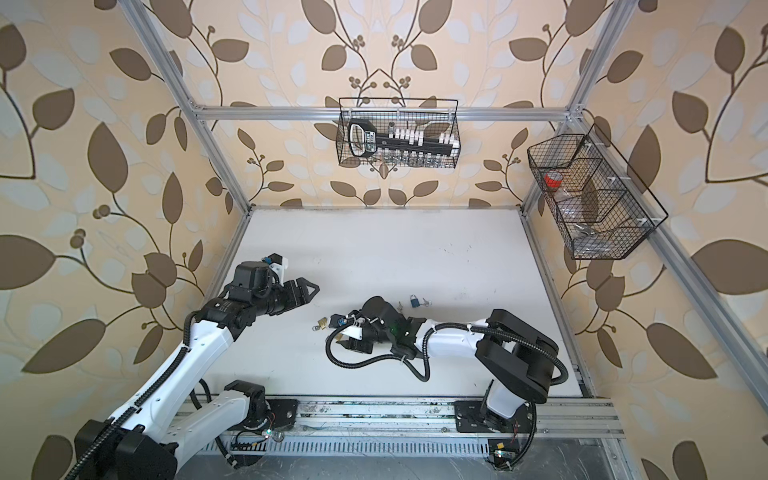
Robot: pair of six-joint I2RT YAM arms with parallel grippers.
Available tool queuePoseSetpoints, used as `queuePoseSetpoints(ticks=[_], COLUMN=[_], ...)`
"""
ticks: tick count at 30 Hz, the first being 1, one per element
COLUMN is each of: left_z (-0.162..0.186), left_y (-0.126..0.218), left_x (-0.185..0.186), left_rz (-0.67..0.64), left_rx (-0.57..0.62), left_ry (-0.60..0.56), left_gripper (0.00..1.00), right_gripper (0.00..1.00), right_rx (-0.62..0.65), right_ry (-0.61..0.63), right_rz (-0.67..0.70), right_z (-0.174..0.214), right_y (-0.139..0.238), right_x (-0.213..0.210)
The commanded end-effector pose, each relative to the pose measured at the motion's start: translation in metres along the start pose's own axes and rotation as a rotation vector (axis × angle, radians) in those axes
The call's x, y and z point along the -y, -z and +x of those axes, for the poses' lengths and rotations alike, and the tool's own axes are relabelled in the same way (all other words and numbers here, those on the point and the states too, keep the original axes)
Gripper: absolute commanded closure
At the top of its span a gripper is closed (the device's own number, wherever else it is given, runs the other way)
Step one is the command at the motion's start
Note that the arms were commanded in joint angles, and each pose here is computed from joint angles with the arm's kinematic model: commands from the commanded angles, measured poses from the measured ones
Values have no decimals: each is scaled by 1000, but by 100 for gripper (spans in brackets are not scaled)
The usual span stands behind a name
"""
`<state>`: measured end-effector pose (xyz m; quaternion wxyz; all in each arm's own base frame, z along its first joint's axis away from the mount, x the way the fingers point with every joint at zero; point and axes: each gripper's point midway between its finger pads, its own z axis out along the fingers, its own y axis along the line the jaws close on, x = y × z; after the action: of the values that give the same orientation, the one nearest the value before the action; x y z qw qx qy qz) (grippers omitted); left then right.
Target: Lock with the key
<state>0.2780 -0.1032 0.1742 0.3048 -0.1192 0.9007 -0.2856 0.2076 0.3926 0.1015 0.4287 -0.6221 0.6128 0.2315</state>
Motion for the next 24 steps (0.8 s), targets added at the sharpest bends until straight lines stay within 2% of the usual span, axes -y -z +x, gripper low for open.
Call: queuePoseSetpoints(ticks=[1, 4, 5, 7, 12, 24], left_z=[-27, -36, -44, -47, -49, -49], left_y=[8, 15, 23, 29, 36, 35], left_x=[11, 6, 1, -1, -9, -18], left_rz=[89, 108, 114, 112, 99, 102], left_rx=[66, 84, 104, 113, 126, 122], left_ry=[62, 88, 107, 113, 123, 142], left_gripper=[21, 22, 22, 22, 22, 22], right_gripper=[44, 45, 46, 46, 46, 48], right_rx=[9, -75, -164, -217, -281, -269], right_ry=[183, 258, 297, 321, 333, 344], right_rz=[-220, -371, -472, -521, -604, -667], right_z=[5, 24, 41, 50, 58, 52], right_y=[0, -2, -7, -14, -32, -54], right_x=[-22, -25, -22, -18, -11, -8])
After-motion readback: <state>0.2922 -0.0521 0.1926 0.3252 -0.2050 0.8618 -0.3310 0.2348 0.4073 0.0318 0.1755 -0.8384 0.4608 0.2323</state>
